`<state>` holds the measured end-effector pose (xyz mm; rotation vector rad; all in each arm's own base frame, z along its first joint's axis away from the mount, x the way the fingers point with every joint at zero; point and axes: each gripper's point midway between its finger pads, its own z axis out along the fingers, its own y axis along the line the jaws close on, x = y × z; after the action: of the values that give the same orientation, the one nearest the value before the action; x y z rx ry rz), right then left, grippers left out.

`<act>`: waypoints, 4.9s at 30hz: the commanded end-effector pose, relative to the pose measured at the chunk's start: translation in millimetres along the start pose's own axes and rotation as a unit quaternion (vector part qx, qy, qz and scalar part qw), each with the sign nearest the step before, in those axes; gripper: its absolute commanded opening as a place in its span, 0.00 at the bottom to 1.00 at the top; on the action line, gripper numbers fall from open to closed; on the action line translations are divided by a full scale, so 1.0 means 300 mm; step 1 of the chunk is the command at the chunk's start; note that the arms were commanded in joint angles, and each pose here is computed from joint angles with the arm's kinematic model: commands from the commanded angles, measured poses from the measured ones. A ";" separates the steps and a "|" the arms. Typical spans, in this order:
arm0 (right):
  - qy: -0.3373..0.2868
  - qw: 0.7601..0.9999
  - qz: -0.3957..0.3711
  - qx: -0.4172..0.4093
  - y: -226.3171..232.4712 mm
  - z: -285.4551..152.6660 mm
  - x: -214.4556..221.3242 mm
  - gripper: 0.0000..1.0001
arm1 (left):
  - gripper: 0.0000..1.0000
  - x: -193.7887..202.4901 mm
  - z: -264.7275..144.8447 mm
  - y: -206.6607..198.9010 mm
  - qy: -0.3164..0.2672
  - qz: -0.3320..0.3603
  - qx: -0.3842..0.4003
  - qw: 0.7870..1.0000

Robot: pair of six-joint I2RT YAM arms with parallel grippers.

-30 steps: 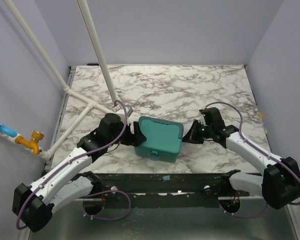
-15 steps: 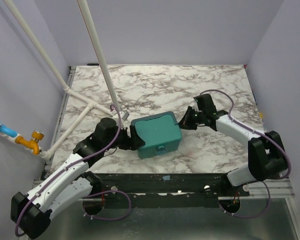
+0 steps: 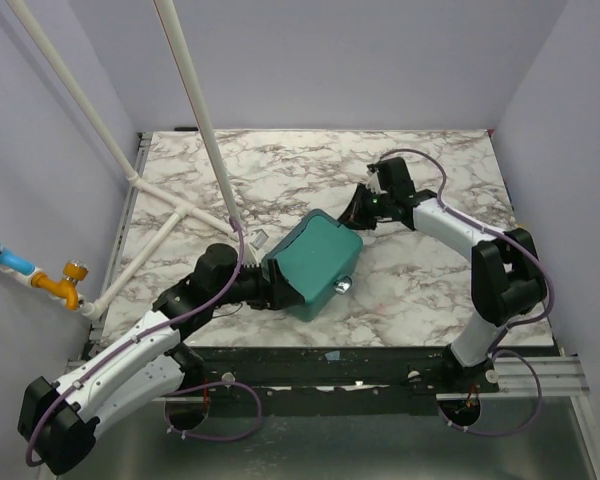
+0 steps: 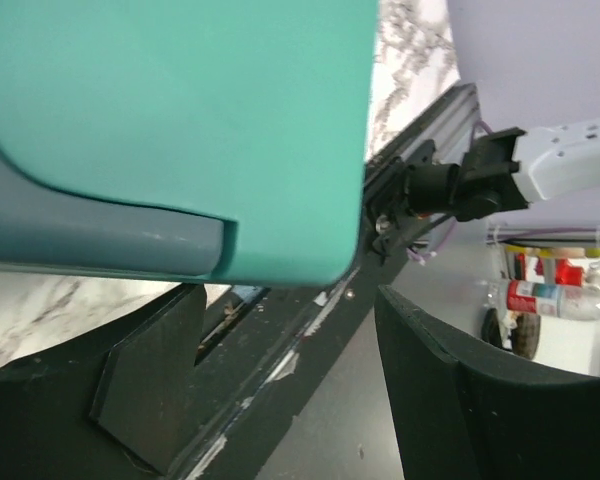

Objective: Organize the medicine kit

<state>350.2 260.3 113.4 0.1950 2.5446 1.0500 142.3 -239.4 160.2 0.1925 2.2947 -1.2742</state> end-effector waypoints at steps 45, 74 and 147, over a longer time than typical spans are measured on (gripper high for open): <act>-0.088 0.996 0.014 0.005 -0.149 -0.350 0.195 0.01 | 0.79 -0.373 0.028 0.062 -0.064 0.097 -0.136 0.984; -0.057 0.996 0.059 0.037 -0.267 -0.325 0.363 0.26 | 0.77 -0.199 0.153 0.078 0.018 0.097 -0.046 0.994; -0.096 0.987 0.120 -0.047 -0.193 -0.394 0.408 0.35 | 0.77 -0.108 0.156 0.027 0.028 0.111 -0.028 0.993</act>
<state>192.7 163.0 108.7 0.6100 2.3602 1.0691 194.4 -269.4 153.9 0.4291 2.2810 -1.0947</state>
